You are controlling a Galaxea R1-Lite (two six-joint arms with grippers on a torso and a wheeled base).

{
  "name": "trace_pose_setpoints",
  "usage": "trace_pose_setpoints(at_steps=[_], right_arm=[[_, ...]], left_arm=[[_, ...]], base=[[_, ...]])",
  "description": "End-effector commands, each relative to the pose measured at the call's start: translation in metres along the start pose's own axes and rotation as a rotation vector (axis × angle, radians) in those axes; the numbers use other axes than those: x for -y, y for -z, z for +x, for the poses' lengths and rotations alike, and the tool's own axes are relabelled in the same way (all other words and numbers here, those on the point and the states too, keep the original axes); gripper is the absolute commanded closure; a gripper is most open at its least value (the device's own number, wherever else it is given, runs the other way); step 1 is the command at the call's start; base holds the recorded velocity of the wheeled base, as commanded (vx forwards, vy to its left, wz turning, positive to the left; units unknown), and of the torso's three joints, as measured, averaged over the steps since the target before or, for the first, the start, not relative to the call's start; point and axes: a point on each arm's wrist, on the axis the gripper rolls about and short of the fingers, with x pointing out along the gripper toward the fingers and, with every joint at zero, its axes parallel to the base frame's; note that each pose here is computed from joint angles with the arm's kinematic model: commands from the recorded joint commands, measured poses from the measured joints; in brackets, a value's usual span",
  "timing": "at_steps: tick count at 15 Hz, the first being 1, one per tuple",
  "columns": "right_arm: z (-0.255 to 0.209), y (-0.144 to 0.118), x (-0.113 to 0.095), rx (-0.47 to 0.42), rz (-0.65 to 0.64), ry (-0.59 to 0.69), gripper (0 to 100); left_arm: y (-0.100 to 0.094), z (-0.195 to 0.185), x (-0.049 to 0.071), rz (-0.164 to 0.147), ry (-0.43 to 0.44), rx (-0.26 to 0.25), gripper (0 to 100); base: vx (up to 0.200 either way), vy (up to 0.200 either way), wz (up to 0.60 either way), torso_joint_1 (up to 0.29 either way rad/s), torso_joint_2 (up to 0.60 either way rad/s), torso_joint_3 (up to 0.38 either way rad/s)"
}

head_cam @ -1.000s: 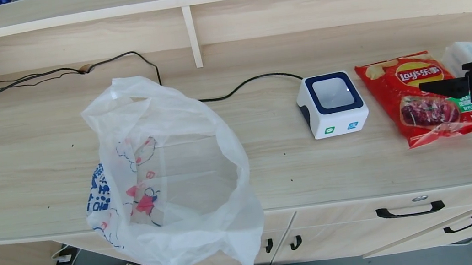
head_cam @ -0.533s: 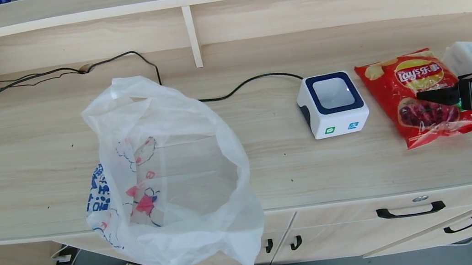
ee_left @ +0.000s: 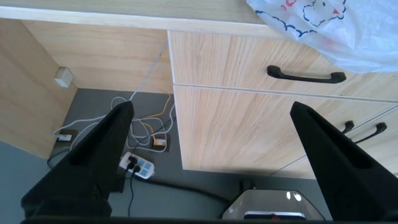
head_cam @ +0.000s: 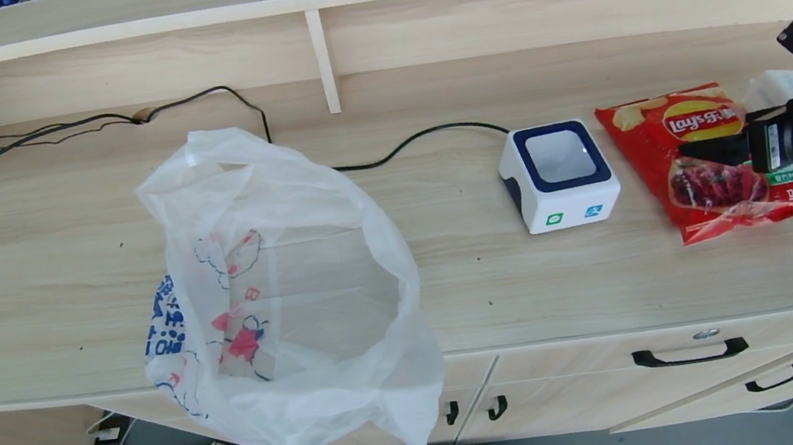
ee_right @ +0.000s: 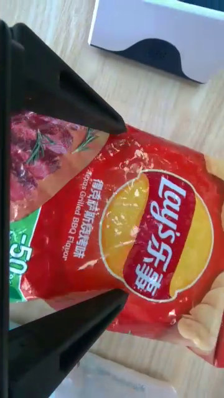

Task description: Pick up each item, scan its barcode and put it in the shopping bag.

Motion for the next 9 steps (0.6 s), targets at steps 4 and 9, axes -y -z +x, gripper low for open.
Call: trace_pose_setpoints(at_steps=[4, 9], right_arm=[[0.012, 0.012, -0.011, -0.049, 0.001, -0.030, 0], [0.019, 0.014, -0.011, -0.059, -0.001, -0.034, 0]], left_arm=[[0.000, 0.000, 0.000, 0.000, -0.001, 0.001, 0], [0.000, 0.000, 0.000, 0.000, -0.001, -0.001, 0]], base=[[0.000, 0.000, 0.00, 0.000, 0.00, 0.000], [0.000, 0.000, 0.00, 0.000, 0.00, 0.000]])
